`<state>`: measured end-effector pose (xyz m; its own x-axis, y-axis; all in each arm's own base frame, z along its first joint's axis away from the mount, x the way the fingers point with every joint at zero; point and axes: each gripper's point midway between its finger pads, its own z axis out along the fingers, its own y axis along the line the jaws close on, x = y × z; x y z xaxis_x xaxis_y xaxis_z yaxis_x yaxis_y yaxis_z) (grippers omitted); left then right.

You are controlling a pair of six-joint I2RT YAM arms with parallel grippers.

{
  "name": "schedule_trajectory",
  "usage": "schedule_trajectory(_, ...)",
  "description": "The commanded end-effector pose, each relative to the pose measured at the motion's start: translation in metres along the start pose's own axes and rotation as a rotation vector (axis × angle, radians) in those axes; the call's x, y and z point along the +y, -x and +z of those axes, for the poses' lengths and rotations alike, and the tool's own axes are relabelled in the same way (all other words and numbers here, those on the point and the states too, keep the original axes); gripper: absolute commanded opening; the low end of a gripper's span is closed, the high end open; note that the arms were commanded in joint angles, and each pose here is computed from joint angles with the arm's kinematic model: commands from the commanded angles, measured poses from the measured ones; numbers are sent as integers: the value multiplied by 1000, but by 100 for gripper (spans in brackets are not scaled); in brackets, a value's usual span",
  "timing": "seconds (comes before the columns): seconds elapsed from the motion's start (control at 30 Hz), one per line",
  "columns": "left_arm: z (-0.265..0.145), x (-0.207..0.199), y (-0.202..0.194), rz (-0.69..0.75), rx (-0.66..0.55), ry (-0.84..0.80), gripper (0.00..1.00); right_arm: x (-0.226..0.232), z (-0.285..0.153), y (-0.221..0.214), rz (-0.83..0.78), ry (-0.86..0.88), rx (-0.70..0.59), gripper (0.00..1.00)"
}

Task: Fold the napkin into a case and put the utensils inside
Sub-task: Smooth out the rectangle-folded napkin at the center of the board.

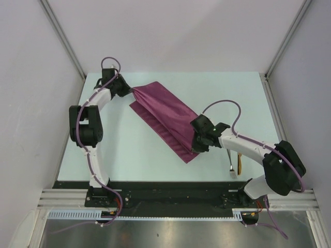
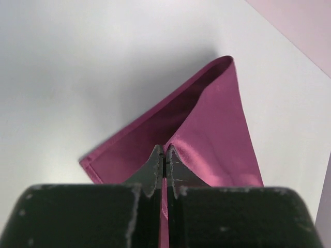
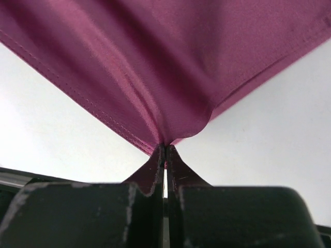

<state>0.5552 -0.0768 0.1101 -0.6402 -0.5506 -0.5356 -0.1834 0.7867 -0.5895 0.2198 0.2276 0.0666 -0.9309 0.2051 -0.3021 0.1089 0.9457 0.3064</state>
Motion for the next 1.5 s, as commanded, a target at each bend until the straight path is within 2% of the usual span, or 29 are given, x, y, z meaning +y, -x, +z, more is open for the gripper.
schedule_trajectory(0.0, 20, -2, 3, 33, 27, -20, 0, 23, 3, 15, -10, 91, 0, 0)
schedule_trajectory(0.37, 39, 39, -9, 113, 143, 149, 4, 32, 26, -13, -39, 90, 116, 0)
schedule_trajectory(0.83, 49, 50, -14, 139, 175, 179, 6, 25, 40, -24, -36, 48, 144, 0)
schedule_trajectory(1.3, 52, 51, -17, 140, 188, 176, 9, 20, 38, -27, -25, 31, 152, 9)
schedule_trajectory(1.4, 52, 53, -19, 141, 193, 188, 11, 20, 38, -27, -26, 32, 148, 12)
schedule_trajectory(1.47, 52, 54, -19, 143, 193, 191, 17, 21, 38, -26, -25, 35, 149, 13)
